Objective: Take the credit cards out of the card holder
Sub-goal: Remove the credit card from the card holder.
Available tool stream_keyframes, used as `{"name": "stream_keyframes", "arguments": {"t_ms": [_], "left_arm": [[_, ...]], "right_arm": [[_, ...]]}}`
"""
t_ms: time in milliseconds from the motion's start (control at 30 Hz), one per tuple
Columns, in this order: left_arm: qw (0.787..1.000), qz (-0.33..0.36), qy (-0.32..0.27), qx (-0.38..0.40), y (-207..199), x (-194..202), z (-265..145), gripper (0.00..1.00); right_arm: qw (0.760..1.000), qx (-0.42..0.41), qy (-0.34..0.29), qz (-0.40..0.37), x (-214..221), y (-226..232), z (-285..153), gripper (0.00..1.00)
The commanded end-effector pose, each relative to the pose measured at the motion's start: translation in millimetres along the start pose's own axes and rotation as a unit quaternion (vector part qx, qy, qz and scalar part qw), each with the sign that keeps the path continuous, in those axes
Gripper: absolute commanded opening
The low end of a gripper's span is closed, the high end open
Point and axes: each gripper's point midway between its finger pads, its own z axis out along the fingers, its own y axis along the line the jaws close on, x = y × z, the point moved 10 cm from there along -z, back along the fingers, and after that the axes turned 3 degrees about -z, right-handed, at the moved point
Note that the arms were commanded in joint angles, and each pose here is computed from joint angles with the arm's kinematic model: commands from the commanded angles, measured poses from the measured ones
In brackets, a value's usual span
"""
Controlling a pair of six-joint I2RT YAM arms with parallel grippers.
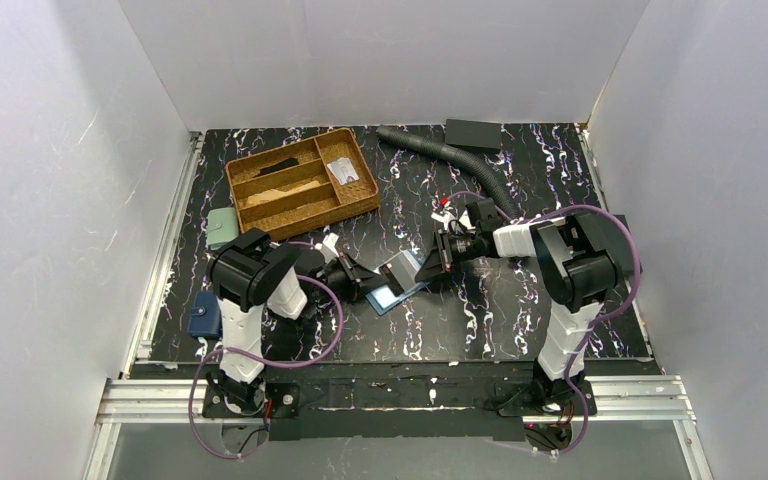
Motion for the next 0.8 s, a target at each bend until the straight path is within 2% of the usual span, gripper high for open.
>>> {"name": "stream_keyframes", "arguments": {"t_ms": [0,167,467,533,633,767], "left_arm": [[1.0,0.017,0.008,-0.004,8,-2,-13,0.0],[1.0,0.011,0.017,-0.015,15,-1,-20,0.0],[0.999,0.026,0.024,-0.022,16,9,-41,0.0],[0.999,0.032,0.025,-0.018,14,11,-45,0.0],[0.999,0.043,0.023,-0.009,10,15,-51,0.0],[0.998,0.059,0.021,0.004,3,17,-57,0.0]], "right_arm": [[1.0,0.019,-0.007,-0.016,-6,-4,-5,0.16],[0.999,0.023,-0.009,-0.022,-8,-6,-6,0.06],[0.999,0.033,-0.001,-0.034,-7,-4,-11,0.06],[0.999,0.026,0.0,-0.042,-8,-1,-13,0.09],[0.998,0.018,0.005,-0.064,-11,5,-16,0.22],[0.994,0.01,0.008,-0.112,-16,18,-24,0.32]]}}
